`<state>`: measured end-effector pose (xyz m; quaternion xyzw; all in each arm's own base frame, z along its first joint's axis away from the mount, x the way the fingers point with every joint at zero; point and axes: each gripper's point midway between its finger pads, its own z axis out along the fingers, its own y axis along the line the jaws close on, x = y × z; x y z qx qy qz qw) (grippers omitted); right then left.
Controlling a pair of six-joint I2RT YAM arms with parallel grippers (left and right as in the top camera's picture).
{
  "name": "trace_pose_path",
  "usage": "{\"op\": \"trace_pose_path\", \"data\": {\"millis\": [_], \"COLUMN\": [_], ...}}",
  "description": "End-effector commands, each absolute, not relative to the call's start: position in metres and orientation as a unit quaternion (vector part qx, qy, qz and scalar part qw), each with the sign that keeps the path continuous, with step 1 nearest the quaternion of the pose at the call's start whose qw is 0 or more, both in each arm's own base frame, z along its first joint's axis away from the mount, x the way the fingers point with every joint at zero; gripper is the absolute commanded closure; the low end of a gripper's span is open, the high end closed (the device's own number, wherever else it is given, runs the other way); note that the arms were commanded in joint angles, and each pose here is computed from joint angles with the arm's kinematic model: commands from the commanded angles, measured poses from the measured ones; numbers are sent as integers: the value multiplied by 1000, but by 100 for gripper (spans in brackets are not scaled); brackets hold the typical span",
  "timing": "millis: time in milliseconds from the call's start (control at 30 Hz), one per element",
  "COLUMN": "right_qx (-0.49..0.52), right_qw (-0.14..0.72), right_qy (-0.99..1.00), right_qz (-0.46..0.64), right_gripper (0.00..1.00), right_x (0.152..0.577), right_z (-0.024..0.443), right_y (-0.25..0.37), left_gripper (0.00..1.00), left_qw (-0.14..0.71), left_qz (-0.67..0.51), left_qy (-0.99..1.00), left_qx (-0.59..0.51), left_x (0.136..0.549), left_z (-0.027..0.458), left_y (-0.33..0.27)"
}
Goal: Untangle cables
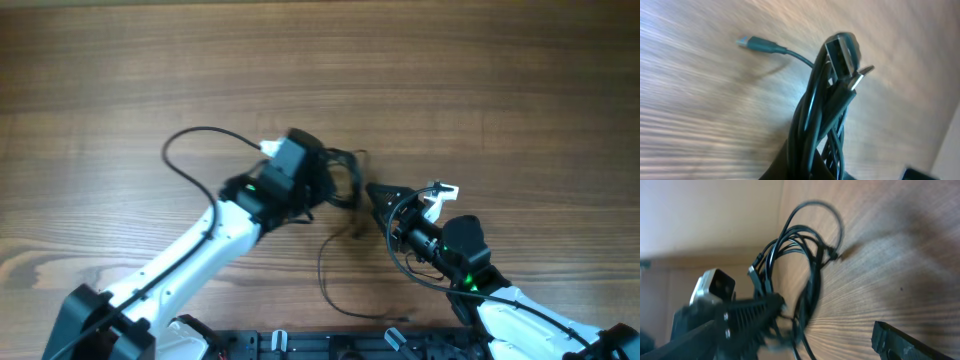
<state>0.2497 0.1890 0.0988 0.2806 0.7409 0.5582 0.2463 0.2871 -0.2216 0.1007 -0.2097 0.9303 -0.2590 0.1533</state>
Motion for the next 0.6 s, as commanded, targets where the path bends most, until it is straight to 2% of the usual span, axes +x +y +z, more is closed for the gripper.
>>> {"op": "trace_pose_path", "data": {"millis": [0, 100, 300, 367, 400, 567], "right_qx": [168, 77, 27, 21, 22, 10], "right_qw": [307, 348, 344, 346, 351, 370], "right_qy": [751, 741, 737, 733, 731, 729], "right_qz": [560, 570, 581, 585, 584, 576], "right_gripper": [1, 0, 11, 9, 0, 0], "right_x": [247, 239, 228, 228, 229, 238], "right_z": [117, 136, 140, 144, 145, 147], "right_y": [198, 208, 216, 217, 216, 198], "left_gripper": [96, 96, 96, 96, 96, 96], "left_qw": [189, 165, 140, 156, 168, 164], "left_qz": [-289, -355, -432, -424, -411, -295], "left_qy": [914, 899, 881, 888, 895, 941], "left_qx": [-215, -195, -133, -79, -38, 20], "left_x": [303, 300, 289, 283, 279, 266], "left_z": [134, 152, 175, 174, 171, 132], "left_y": [-197, -211, -246, -251, -251, -212]}}
